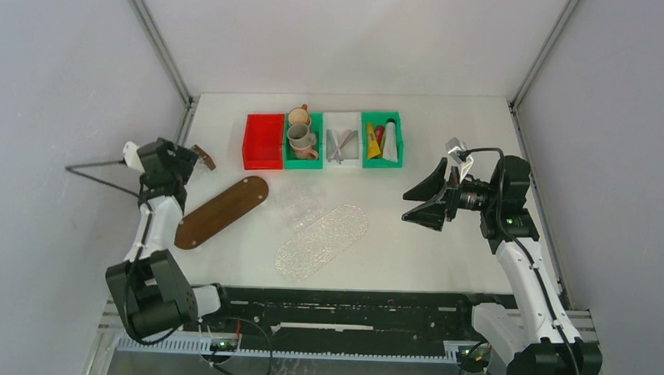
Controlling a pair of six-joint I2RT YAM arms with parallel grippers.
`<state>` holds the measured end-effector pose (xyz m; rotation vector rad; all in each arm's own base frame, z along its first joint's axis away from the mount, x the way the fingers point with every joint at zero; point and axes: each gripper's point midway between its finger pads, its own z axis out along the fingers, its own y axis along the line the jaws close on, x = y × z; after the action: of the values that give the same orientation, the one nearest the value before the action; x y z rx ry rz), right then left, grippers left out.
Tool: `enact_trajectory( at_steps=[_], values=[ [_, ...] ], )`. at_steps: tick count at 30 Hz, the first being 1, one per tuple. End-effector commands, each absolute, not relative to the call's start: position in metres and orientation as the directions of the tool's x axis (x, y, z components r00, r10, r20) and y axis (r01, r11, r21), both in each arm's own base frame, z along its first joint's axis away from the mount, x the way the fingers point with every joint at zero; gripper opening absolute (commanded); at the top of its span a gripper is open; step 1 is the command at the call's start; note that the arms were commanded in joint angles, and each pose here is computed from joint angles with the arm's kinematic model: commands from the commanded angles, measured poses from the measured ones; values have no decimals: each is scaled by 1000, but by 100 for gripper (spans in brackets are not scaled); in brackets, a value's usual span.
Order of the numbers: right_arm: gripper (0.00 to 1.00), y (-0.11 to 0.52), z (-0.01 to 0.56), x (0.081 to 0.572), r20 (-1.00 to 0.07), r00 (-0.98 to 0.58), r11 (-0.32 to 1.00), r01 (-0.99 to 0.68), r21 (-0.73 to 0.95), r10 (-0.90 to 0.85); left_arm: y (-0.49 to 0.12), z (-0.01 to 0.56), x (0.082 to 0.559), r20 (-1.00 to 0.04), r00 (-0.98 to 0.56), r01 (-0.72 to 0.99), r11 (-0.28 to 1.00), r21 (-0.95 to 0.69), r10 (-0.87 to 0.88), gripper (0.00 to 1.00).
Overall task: Prepare toiletry sets of a toothbrush and toothpaste on the tray
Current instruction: Place the toothpaste holder at the center of the board.
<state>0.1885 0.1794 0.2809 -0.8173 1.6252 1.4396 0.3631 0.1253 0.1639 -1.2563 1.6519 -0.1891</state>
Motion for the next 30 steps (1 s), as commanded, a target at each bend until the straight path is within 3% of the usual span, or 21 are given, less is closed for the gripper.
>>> enact_trajectory(
  at_steps=[1, 5, 10, 19, 23, 30],
  values=[
    [87, 181, 299, 187, -921, -389, 124, -913, 390, 31, 115, 174, 381, -766, -334, -470, 802, -370, -549, 77],
    [86, 182, 299, 185, -923, -385, 123, -915, 385, 26, 127, 167, 387, -755, -555, -409, 905, -119, -349, 78],
    [87, 186, 299, 183, -923, -385, 106, -917, 384, 16, 146, 163, 391, -707, -699, -300, 941, 157, -105, 78],
    [87, 186, 297, 185, -922, -388, 114, -915, 386, 8, 164, 144, 414, -602, -796, -162, 941, 298, 54, 68],
    [87, 185, 296, 186, -921, -390, 117, -914, 388, 8, 165, 125, 419, -549, -832, -110, 945, 307, 82, 61],
    [87, 185, 296, 187, -919, -395, 117, -912, 393, 8, 163, 108, 419, -512, -852, -62, 951, 302, 107, 57]
  ],
)
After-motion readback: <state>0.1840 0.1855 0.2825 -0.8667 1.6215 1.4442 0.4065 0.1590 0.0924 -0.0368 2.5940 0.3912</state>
